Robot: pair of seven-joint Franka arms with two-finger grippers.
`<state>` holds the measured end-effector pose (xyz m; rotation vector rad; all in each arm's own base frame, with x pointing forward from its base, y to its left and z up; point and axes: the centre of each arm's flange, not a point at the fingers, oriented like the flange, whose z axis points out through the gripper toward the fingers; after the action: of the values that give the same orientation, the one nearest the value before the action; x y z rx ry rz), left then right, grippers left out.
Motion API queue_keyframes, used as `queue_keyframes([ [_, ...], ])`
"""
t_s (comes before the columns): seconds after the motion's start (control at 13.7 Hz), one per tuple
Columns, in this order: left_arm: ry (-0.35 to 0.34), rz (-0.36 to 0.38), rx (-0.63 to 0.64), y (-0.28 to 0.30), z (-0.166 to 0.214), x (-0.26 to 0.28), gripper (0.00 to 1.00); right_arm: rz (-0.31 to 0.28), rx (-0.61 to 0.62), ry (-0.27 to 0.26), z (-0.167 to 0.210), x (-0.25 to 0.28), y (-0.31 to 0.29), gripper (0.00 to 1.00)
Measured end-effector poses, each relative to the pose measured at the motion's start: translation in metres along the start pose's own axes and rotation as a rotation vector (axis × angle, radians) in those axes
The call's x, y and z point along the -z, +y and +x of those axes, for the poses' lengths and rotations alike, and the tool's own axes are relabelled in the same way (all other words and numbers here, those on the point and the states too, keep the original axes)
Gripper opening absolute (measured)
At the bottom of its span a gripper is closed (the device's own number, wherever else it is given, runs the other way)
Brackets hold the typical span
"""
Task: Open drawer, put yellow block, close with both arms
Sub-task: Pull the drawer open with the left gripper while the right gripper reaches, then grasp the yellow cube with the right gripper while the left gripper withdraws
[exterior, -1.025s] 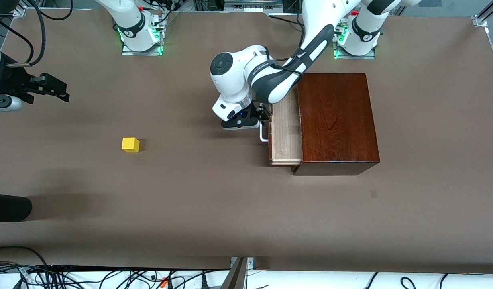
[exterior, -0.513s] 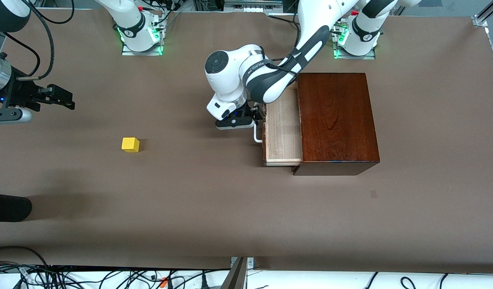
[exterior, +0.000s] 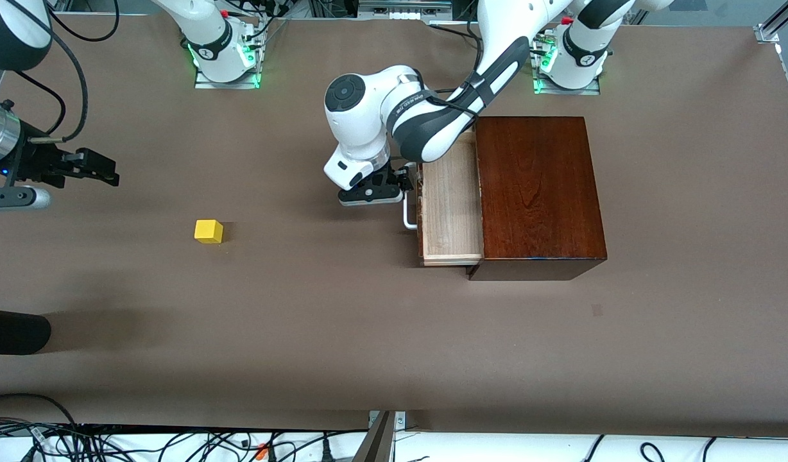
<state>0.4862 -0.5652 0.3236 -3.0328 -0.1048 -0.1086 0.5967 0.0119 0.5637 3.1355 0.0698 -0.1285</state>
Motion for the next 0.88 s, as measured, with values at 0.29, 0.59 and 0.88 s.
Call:
queue_keyframes([
  [0.29, -0.032, -0.076, 0.083, -0.069, 0.059, 0.093, 1.0, -0.004, 0.005, -0.044, 0.011, -0.026, -0.004, 1.0],
  [0.59, -0.058, -0.056, 0.102, -0.177, 0.111, 0.153, 1.0, -0.007, 0.026, -0.091, 0.018, -0.047, -0.017, 1.0],
  [0.88, -0.074, -0.039, 0.092, -0.235, 0.145, 0.148, 1.0, -0.004, 0.044, -0.083, 0.02, -0.088, -0.034, 1.0],
])
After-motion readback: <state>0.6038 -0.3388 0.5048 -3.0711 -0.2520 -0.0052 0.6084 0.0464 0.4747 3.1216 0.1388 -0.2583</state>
